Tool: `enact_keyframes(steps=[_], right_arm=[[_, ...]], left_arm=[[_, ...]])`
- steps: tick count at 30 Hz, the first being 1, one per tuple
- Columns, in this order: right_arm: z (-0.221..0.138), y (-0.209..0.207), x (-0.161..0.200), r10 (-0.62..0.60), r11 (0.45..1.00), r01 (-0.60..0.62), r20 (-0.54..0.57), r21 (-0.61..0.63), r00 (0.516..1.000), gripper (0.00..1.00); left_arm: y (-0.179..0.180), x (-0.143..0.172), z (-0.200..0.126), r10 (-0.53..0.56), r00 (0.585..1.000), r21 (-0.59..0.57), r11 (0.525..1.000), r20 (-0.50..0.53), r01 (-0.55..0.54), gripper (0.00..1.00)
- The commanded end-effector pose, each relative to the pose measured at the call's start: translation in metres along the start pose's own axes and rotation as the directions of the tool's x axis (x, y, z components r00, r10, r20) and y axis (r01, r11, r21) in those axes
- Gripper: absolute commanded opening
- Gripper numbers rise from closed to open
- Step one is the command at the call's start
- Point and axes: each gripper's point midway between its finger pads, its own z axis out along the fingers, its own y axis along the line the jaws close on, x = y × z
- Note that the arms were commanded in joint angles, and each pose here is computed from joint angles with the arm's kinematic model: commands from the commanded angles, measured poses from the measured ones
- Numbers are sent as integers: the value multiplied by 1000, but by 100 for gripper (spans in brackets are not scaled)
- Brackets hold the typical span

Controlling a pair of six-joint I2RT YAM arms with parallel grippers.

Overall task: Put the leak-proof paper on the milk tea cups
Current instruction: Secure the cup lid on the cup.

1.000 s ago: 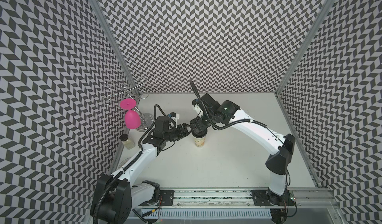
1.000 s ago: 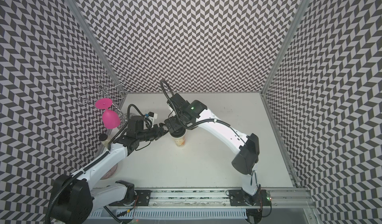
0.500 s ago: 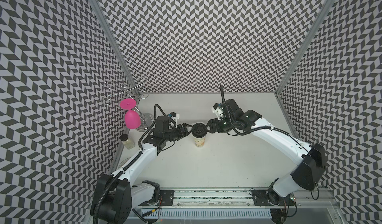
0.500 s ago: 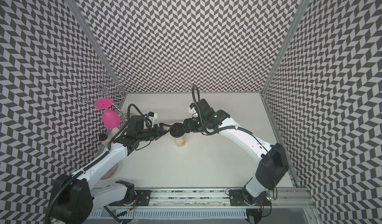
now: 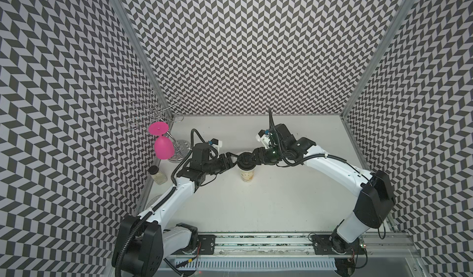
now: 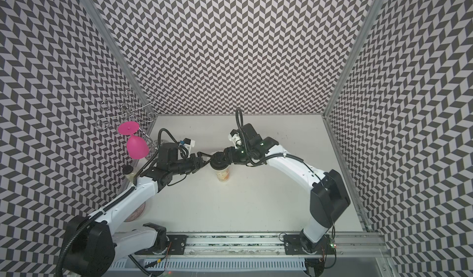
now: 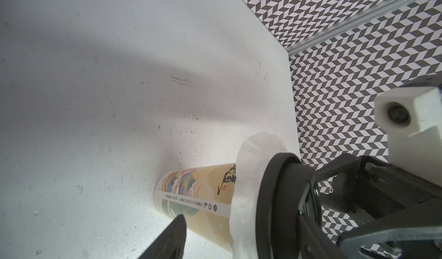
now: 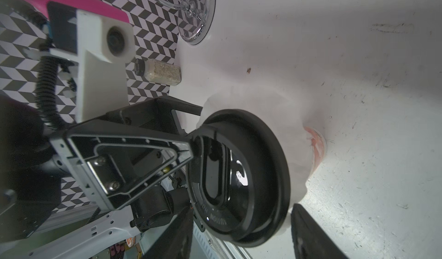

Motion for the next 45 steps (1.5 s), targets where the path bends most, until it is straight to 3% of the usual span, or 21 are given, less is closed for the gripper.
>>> enact_keyframes(steps=[1, 10, 22, 30, 39, 45], right_arm=[[5, -1, -3, -17, 1000, 17, 11, -20, 1000, 64], [14, -23, 4, 14, 999, -14, -3, 36, 1000, 62], [18, -31, 13, 28, 998, -26, -26, 54, 999, 61], [15, -25, 10, 19, 999, -18, -22, 33, 1000, 62], [-40, 27, -33, -60, 995, 69, 121, -71, 991, 81], [-41, -2, -16, 10, 999, -5, 113, -48, 994, 70]], left_arm=[[30, 26, 5, -69, 994, -110, 992, -88, 59, 72], [24, 24, 3, -62, 995, -90, 994, -82, 55, 73], [-10, 20, 8, -19, 996, 31, 999, -83, 22, 78], [8, 22, 6, -51, 997, -44, 998, -63, 48, 75], [24, 29, 9, -78, 994, -100, 992, -74, 70, 72], [25, 28, 8, -75, 995, -110, 992, -70, 67, 72]])
